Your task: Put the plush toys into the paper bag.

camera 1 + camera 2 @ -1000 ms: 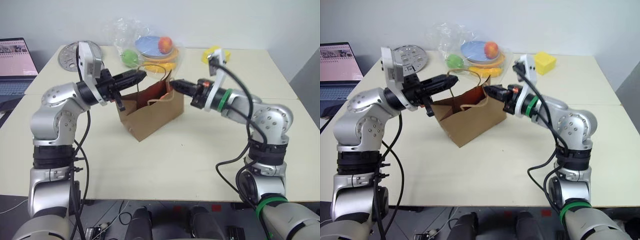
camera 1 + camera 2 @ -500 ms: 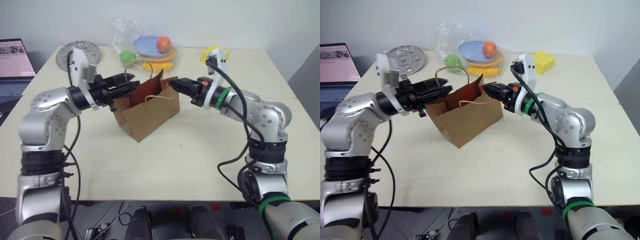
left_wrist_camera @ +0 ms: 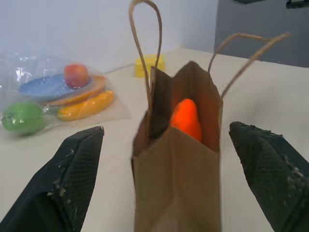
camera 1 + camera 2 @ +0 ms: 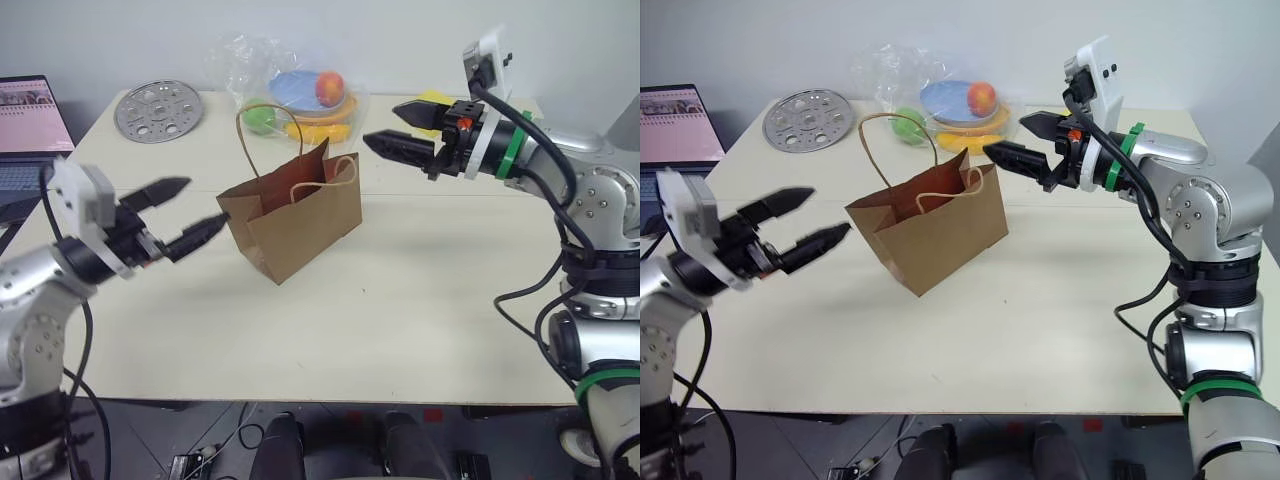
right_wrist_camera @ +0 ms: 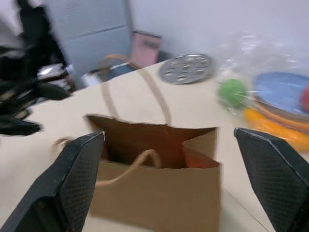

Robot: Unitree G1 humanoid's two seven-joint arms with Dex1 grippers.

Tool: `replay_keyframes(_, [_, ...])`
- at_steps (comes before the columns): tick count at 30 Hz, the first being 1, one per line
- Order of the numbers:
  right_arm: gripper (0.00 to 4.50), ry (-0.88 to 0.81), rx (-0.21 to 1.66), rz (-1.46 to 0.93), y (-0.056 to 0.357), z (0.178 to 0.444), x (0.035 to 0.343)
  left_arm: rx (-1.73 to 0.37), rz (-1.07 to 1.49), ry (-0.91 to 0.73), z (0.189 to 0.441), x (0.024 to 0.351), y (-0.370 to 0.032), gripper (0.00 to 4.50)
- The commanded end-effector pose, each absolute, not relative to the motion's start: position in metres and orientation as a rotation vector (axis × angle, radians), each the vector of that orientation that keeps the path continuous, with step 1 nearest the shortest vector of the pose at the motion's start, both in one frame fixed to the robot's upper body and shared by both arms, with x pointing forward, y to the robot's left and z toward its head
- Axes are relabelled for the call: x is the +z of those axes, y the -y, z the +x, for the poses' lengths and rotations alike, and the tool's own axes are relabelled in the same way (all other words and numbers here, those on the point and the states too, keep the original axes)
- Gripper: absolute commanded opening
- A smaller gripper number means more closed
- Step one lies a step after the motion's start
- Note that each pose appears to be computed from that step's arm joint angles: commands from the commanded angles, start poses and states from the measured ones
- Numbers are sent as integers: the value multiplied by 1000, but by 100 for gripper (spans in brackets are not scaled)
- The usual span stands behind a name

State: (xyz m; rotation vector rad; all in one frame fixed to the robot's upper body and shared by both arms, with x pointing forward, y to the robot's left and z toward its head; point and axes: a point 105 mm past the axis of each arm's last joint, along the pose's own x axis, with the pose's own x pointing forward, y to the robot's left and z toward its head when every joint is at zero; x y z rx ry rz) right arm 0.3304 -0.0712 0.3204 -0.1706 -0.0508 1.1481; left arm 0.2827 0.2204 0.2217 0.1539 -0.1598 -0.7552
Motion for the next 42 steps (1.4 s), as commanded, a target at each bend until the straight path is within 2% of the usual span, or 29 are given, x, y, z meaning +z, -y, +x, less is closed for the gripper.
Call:
replay_keyframes(1, [450,110,1278,-235,56,310,337,-741,193,206,288,221,-208,446])
replay_keyframes(5, [450,128,1300,-235,44,304,344,-715,165,202,297,198,-197,446])
replay_keyframes(11, [450,105,1357,-276,42,287,340,-597,203,281,316,200,-205,446])
replay_keyframes(18, [450,103,1326,-292,47,289,339,-598,216,316,317,204,-202,446])
replay_keyframes(32, [450,97,1291,-295,57,291,337,-450,179,365,313,206,-213,446])
replay_keyframes(37, [450,93,1294,-284,58,292,338,-543,168,330,319,201,-205,446])
replay_keyframes(42, [450,91,1298,-284,58,292,337,-583,165,310,337,206,-209,446])
